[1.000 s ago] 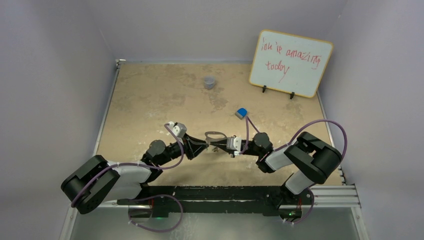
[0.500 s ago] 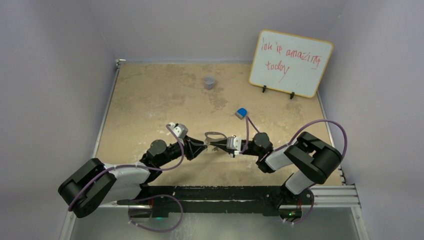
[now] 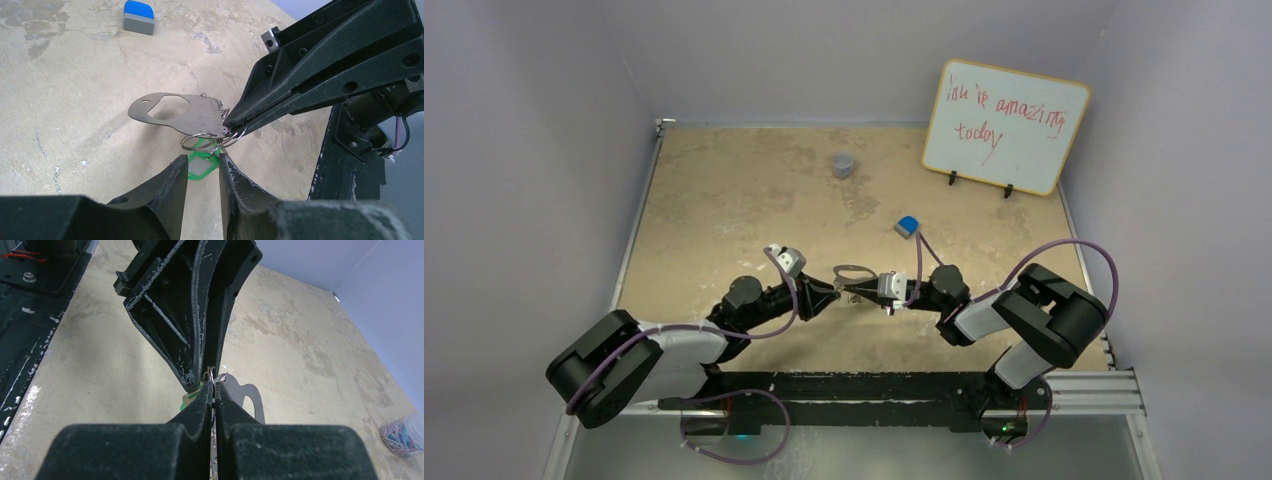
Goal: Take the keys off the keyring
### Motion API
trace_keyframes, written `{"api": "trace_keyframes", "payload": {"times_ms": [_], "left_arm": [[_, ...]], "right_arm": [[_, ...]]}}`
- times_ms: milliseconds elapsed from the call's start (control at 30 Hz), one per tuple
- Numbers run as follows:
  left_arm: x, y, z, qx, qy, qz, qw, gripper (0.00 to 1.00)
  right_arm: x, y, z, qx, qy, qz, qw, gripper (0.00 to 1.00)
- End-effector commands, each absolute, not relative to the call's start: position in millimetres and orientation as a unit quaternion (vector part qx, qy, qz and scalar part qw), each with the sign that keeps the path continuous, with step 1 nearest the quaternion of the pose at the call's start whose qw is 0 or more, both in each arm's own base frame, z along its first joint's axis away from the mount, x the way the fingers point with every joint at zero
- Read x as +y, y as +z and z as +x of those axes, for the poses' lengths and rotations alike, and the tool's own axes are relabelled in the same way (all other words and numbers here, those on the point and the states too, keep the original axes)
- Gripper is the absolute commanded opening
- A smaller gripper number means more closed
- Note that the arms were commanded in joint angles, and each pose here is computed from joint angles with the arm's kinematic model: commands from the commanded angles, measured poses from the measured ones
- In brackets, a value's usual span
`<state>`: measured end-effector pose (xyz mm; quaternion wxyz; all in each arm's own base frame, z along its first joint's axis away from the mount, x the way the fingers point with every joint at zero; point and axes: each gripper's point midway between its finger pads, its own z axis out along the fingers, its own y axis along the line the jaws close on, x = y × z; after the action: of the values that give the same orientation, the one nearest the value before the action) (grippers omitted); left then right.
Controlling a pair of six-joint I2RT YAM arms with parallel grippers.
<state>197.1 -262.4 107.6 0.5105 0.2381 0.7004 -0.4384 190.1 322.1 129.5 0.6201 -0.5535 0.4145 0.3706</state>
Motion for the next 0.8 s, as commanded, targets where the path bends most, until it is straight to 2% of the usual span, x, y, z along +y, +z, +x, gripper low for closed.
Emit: {"api": "trace_keyframes", "payload": {"times_ms": [0,433,600,767], "left_arm": [[-274.1,131.4,200.8,0.663,-0.454,0.26,0.535,0.27],[-277.9,135.9,196.4,0.654,-0.471,0.263,0.53,0.19],[-277.5,132.0,195.9,0.658,-0.47,0.262,0.527,0.02],[-272.8,118.1,199.1,0.68,-0.456,0.247,0.519,0.0]], "right_arm": [[320.1,226.8,180.9,0.246,0.348,-0.514,0.744,0.0],[320.1,225.6,179.9,0.247,0.354,-0.512,0.742,0.0],[318.0,226.2,182.4,0.251,0.355,-0.504,0.746,0.0],[313.2,228.3,186.5,0.257,0.36,-0.487,0.753,0.0]]}}
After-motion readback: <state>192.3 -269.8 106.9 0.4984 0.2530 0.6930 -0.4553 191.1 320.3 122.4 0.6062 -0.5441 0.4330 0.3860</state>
